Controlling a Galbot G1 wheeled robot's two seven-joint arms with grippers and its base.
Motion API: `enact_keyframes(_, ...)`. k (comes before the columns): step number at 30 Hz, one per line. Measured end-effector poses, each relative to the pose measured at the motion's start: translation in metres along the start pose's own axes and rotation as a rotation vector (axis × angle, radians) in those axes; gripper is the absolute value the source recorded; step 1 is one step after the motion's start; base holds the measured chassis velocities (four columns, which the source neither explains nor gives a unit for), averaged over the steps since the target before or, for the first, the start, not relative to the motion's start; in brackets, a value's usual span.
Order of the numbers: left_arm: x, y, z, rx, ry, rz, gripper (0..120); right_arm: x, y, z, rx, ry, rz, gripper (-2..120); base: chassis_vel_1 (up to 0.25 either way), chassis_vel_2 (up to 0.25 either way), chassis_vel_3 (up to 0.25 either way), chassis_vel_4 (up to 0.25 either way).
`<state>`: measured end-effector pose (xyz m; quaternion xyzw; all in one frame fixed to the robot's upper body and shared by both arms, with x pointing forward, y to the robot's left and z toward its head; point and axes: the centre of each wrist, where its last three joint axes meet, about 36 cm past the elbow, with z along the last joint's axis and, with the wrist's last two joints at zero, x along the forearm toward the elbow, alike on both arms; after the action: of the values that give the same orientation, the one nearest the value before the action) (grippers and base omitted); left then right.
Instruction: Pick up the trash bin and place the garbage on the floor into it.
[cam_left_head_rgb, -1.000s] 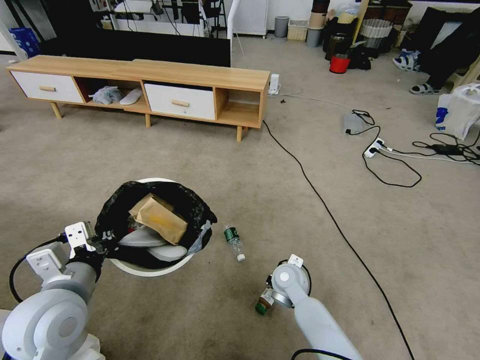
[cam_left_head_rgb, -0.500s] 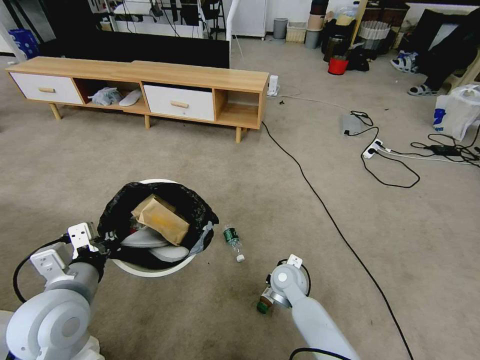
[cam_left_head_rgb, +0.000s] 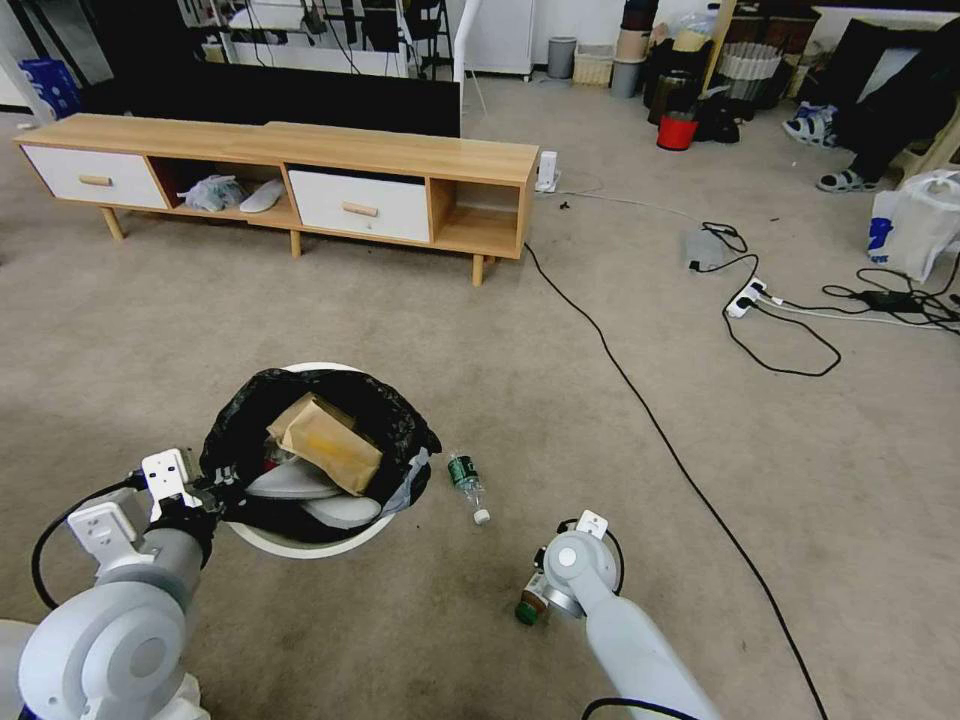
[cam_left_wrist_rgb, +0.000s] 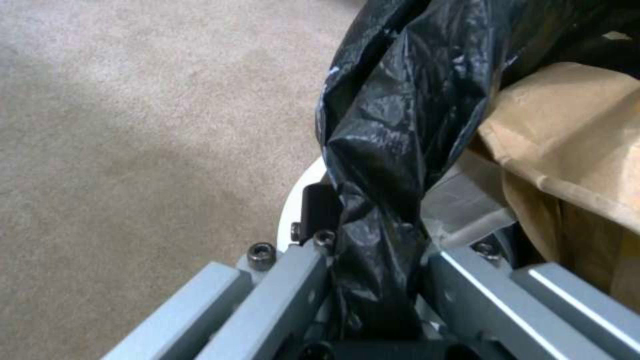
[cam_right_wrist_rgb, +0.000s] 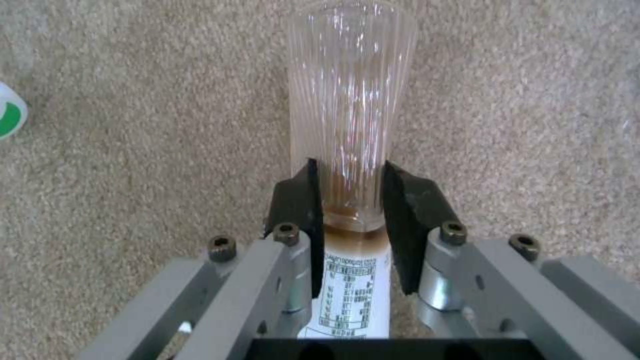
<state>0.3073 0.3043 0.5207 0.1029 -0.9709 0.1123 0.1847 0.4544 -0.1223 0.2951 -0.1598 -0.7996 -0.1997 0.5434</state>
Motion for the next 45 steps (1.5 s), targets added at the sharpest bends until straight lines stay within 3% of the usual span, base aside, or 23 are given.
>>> enact_keyframes(28,-0.005,-0.007,0.009,-0.018,0.025,0.021,0,0.012,-0.008,0.002,0.009,-0.008,-0.008,19,0.0,0.0,0.0,0.0)
enact_keyframes(45,-0.008,-0.014,0.015,-0.036,0.039,0.038,0,0.039,-0.016,-0.001,0.016,-0.049,-0.055,17,0.0,0.0,0.0,0.0)
